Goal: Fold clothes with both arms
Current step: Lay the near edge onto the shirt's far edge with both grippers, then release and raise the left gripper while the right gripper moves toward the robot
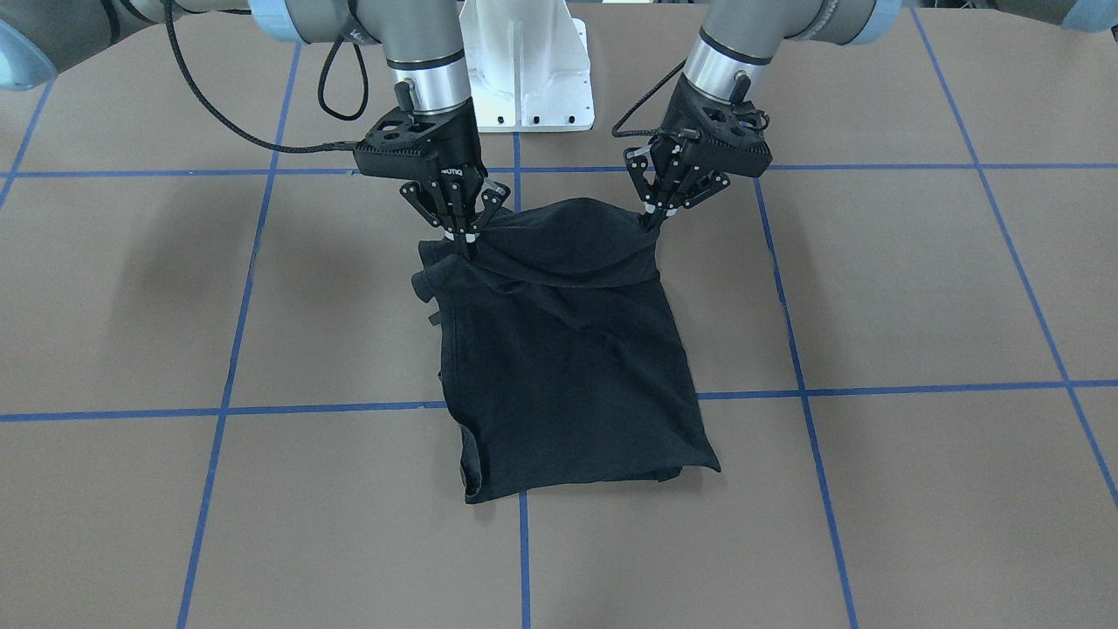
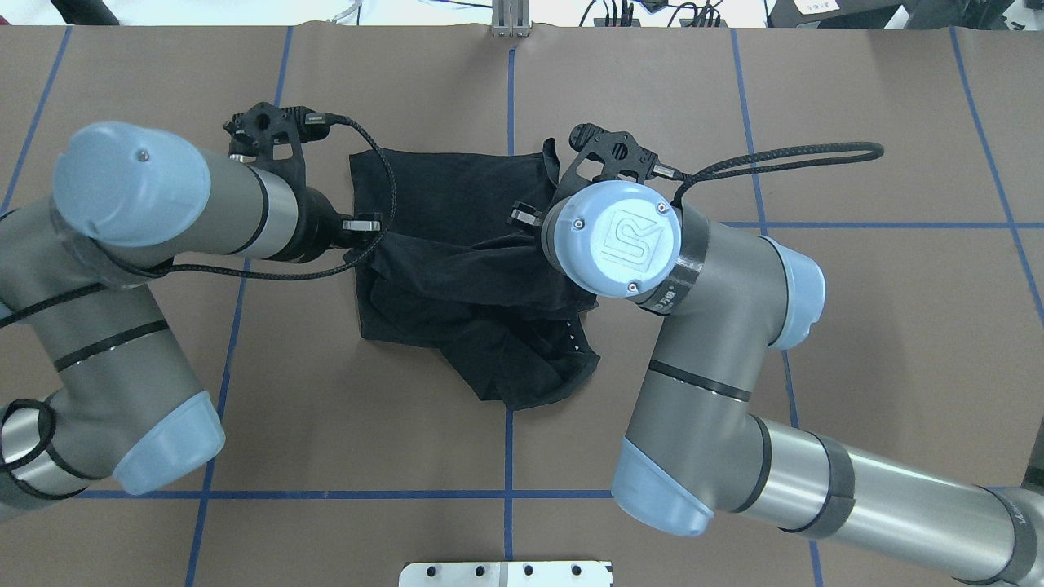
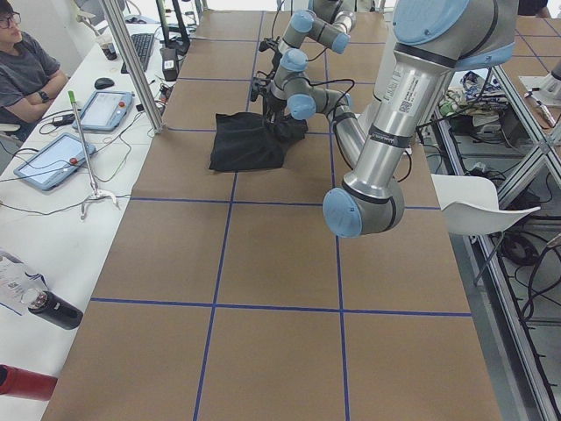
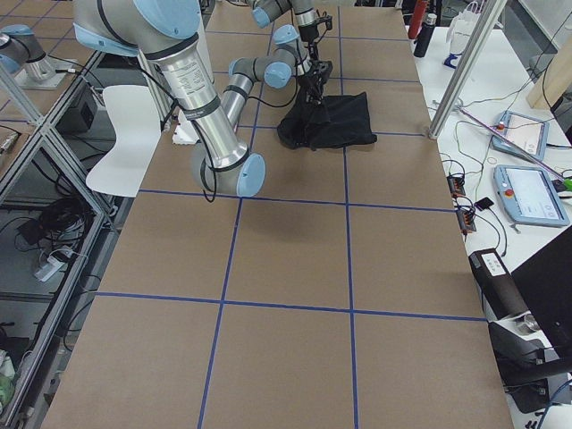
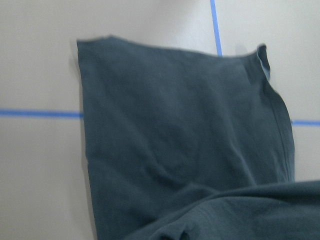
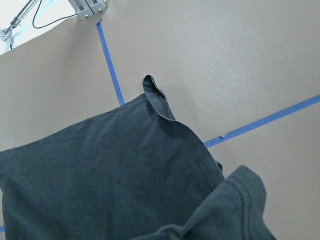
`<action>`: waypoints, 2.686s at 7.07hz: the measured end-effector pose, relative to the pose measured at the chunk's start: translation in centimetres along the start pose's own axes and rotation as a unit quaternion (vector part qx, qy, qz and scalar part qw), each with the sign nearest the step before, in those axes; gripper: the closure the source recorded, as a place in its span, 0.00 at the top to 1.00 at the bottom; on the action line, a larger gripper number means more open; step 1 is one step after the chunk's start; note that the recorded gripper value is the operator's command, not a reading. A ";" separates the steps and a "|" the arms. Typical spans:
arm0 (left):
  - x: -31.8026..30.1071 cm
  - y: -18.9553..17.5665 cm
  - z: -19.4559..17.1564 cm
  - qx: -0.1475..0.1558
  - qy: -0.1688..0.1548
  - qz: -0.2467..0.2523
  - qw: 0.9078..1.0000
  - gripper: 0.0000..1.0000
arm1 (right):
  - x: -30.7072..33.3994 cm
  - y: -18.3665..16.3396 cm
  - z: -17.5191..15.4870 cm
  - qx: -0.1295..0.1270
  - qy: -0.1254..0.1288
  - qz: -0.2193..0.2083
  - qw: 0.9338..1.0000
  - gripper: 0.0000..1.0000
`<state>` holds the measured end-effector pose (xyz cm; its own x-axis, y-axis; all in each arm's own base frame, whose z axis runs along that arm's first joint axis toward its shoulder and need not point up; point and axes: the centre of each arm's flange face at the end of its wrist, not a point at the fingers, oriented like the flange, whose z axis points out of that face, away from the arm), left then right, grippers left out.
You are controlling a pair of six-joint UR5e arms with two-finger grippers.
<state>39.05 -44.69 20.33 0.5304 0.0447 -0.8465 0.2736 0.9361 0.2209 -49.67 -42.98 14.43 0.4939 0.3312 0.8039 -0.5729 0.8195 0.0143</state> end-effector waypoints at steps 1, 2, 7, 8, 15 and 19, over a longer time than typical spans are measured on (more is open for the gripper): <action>-0.1 -2.6 0.7 0.008 -0.009 0.004 1.000 0.00 | -0.8 -1.1 0.9 0.007 0.008 -0.003 1.000 0.00; 0.0 -5.4 2.0 0.014 -0.023 0.008 1.000 0.00 | -1.8 -2.3 2.1 0.012 0.018 -0.004 1.000 0.00; -1.0 -11.6 11.4 0.027 -0.075 0.020 0.997 0.00 | -7.0 -6.4 12.0 0.033 0.038 0.001 0.999 0.00; -1.5 -12.3 13.4 0.032 -0.081 0.020 0.996 0.00 | -7.5 -7.0 13.4 0.036 0.040 0.001 0.999 0.00; -5.3 -14.3 18.5 0.063 -0.094 0.062 0.992 1.00 | -6.2 -8.9 17.9 0.046 0.053 -0.040 0.997 1.00; -11.7 -13.2 9.2 0.046 -0.024 0.140 0.989 1.00 | -7.8 -8.7 10.9 -0.003 0.047 -0.084 0.995 0.99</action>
<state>36.64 -60.82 31.76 0.6325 0.2795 -0.7223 0.1816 0.8530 0.4892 -55.61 -57.81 14.55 0.6418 0.2325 0.7308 -0.4739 0.8695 0.1395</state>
